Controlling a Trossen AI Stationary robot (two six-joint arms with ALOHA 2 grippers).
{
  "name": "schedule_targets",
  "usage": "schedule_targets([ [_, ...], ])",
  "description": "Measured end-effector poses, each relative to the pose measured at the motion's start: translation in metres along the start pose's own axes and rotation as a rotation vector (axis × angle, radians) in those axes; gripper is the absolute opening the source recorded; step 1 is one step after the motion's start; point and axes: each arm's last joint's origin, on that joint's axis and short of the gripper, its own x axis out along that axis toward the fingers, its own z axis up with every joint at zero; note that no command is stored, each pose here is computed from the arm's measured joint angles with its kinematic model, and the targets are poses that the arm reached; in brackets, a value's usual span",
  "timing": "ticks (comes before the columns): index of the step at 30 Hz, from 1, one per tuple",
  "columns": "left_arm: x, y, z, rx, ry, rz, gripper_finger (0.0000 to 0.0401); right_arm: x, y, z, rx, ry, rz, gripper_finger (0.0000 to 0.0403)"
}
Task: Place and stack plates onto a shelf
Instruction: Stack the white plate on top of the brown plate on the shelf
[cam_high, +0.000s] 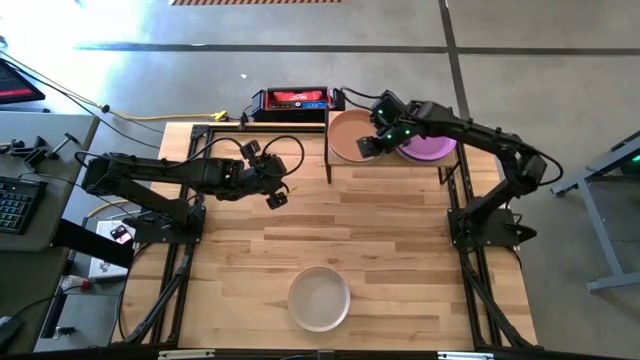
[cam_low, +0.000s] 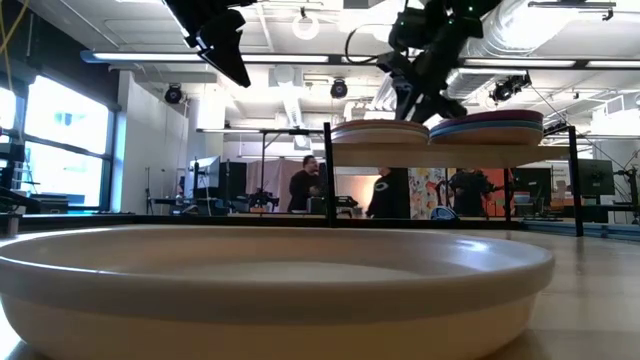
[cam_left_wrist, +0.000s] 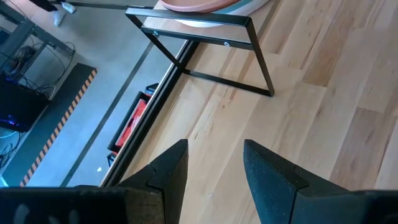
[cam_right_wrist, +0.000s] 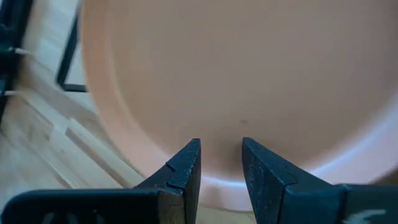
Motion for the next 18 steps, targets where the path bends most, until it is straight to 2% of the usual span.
schedule_targets([
  [18,0.000,0.000,0.000,0.000,0.000,0.000,0.0142,-0.007,-0.029,0.016,0.091,-0.058,-0.093,0.0097],
])
